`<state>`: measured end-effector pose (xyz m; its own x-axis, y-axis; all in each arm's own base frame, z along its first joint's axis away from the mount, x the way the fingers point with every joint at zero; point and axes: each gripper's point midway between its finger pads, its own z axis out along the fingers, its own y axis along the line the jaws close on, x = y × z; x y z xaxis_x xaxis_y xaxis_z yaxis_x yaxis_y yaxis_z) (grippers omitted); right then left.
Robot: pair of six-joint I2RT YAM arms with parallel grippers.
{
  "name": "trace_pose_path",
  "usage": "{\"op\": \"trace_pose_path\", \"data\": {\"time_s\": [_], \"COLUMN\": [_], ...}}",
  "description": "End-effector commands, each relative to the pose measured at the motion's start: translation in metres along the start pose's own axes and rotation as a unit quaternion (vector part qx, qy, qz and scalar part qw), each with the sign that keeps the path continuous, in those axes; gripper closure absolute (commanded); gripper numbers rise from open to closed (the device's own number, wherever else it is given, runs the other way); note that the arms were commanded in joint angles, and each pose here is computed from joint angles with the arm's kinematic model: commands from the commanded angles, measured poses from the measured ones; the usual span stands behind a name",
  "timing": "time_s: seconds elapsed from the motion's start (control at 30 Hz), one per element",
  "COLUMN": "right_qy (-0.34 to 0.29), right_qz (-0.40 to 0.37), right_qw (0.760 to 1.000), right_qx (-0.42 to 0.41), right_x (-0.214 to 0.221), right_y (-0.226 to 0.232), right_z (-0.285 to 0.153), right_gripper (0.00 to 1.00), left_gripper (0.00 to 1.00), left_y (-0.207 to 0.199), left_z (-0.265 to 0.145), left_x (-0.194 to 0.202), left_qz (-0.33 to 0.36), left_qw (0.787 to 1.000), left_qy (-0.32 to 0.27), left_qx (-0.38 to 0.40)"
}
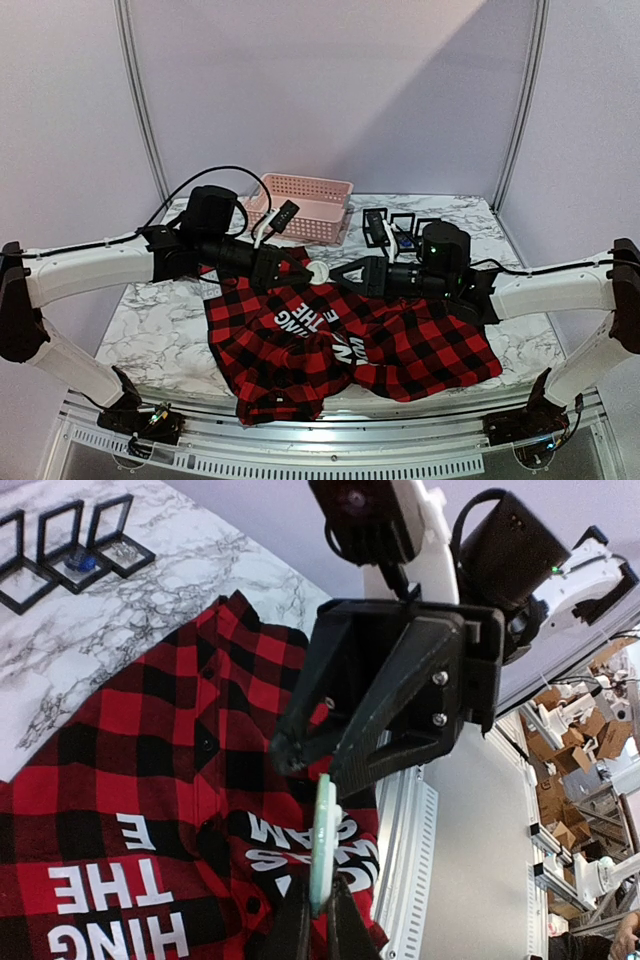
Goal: Remove the brooch from the garment
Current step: Close the brooch at the center of the board, then pass from the left arm to the right
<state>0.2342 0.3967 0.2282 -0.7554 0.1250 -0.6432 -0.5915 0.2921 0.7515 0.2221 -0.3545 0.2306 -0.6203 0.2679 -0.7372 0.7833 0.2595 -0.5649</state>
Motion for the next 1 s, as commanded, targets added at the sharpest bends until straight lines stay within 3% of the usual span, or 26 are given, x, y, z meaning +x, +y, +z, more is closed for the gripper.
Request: {"op": "trace_pose_path", "data": {"time_s": [0.0,0.17,0.67,0.97], "right_qy": [0.001,0.000,0.039,0.045], "right_qz": [-0.056,-0.080,-0.073,-0.074], "right_qw": [0.998,0.996,0.993,0.992], "right_qx": [-0.036,-0.049,-0.080,-0.091], "right_x": [-0.003,-0.005,0.003,0.003], "right_y": [0.020,0.030,0.032,0.033], "right_z": [-0.009,-0.015,-0.015,-0.009], "right_gripper": [0.70,0.64,0.63,0.73], "left_gripper": [1.00,1.00,1.00,1.00], "left_y": [0.005,0.005,-0.026,-0.032], "left_z": [-0.001,0.000,-0.004,-0.001], "left_x": [0.005,0.004,-0.001,0.003], "left_qz": [-0.006,-0.008,0.011,0.013], "left_qw": [1.000,1.000,0.997,0.996], "left_qy": [0.013,0.014,0.001,0.009], "left_qx": [-0.005,-0.004,0.073,0.086]}}
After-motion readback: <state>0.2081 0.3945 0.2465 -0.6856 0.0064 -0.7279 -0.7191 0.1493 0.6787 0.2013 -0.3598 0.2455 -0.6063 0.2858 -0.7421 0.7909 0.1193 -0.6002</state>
